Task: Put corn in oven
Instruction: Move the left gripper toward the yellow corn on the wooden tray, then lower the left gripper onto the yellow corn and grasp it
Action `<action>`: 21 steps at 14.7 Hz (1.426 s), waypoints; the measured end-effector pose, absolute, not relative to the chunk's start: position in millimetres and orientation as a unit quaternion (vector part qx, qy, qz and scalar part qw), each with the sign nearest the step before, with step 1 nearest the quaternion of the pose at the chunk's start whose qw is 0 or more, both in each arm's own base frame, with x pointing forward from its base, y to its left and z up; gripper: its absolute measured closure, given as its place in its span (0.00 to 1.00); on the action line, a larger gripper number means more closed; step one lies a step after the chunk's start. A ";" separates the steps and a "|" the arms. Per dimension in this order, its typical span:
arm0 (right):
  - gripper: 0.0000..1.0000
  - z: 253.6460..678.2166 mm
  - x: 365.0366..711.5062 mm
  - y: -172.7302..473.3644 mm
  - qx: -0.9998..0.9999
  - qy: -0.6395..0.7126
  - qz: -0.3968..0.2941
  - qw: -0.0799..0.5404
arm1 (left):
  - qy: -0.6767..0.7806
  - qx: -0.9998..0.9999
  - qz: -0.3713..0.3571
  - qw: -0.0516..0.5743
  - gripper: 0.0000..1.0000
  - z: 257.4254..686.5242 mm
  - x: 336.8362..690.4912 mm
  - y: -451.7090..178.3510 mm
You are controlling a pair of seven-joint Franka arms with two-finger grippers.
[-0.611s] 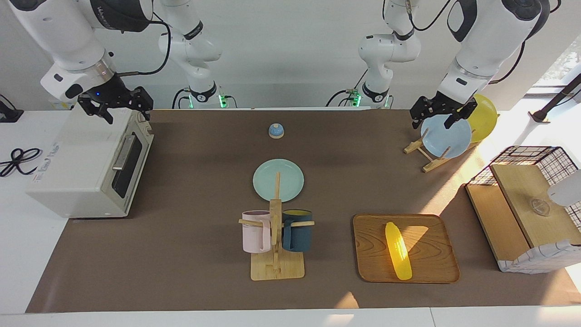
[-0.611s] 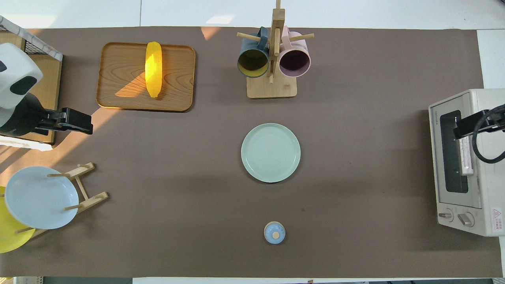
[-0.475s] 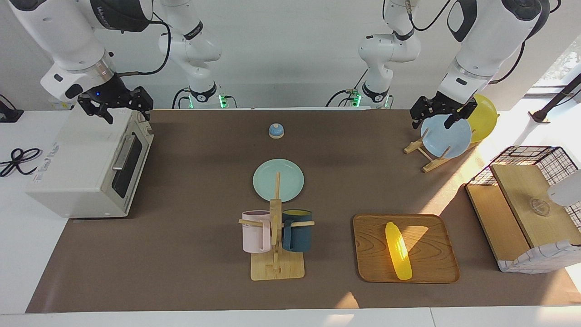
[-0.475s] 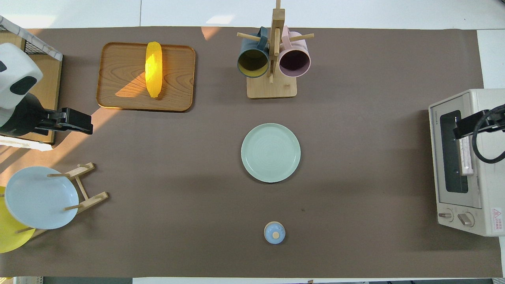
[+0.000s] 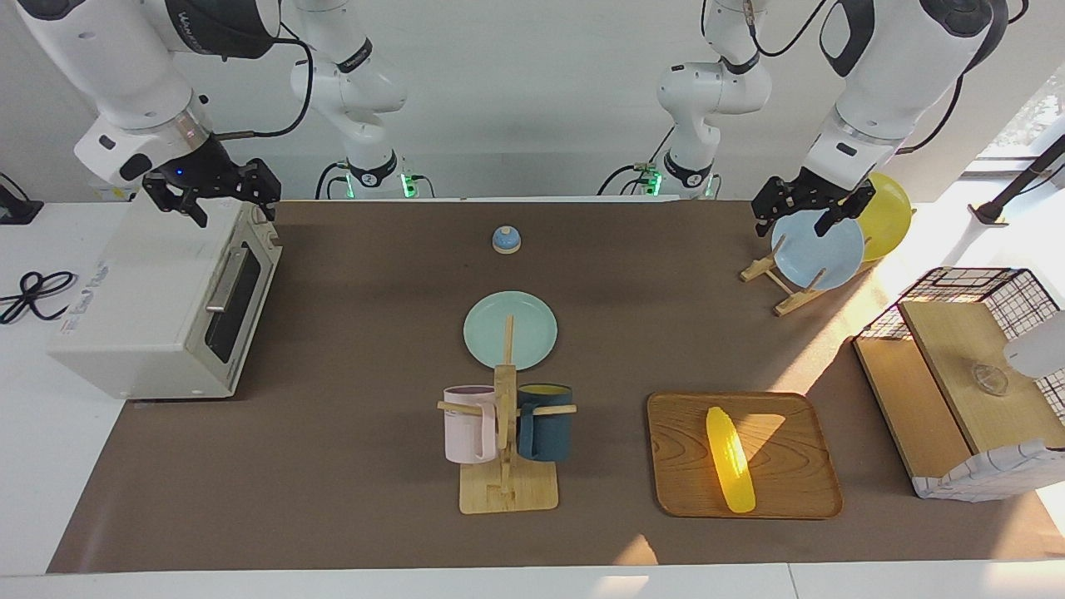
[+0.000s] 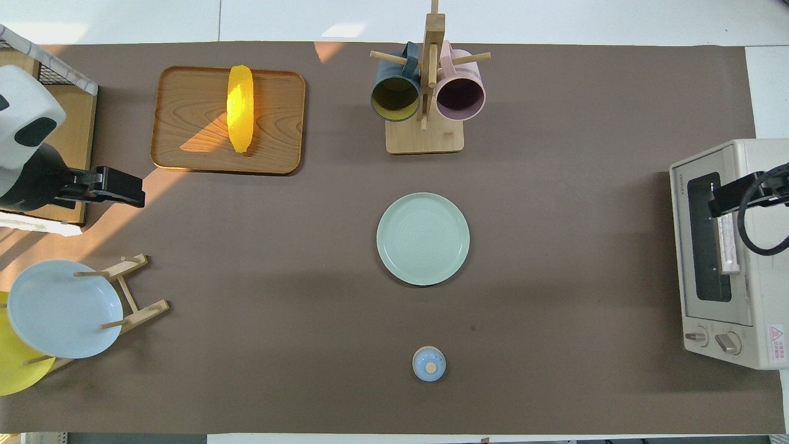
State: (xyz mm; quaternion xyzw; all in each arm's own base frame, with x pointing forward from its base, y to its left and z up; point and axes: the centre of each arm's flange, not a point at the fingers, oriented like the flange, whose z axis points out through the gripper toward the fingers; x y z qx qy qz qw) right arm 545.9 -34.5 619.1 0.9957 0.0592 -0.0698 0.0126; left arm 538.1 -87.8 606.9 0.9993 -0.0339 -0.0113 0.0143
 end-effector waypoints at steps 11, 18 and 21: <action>0.00 619.1 545.9 -34.2 0.996 0.059 -0.070 0.013 | -0.037 0.999 0.007 0.029 0.00 566.0 574.6 -101.4; 0.00 619.1 545.9 -34.1 0.996 0.060 -0.070 0.013 | -0.043 0.998 -0.002 0.036 0.00 482.9 646.4 -123.4; 0.00 619.1 545.9 -34.1 0.996 0.060 -0.070 0.013 | -0.052 0.998 0.003 0.039 0.00 441.9 666.3 -142.1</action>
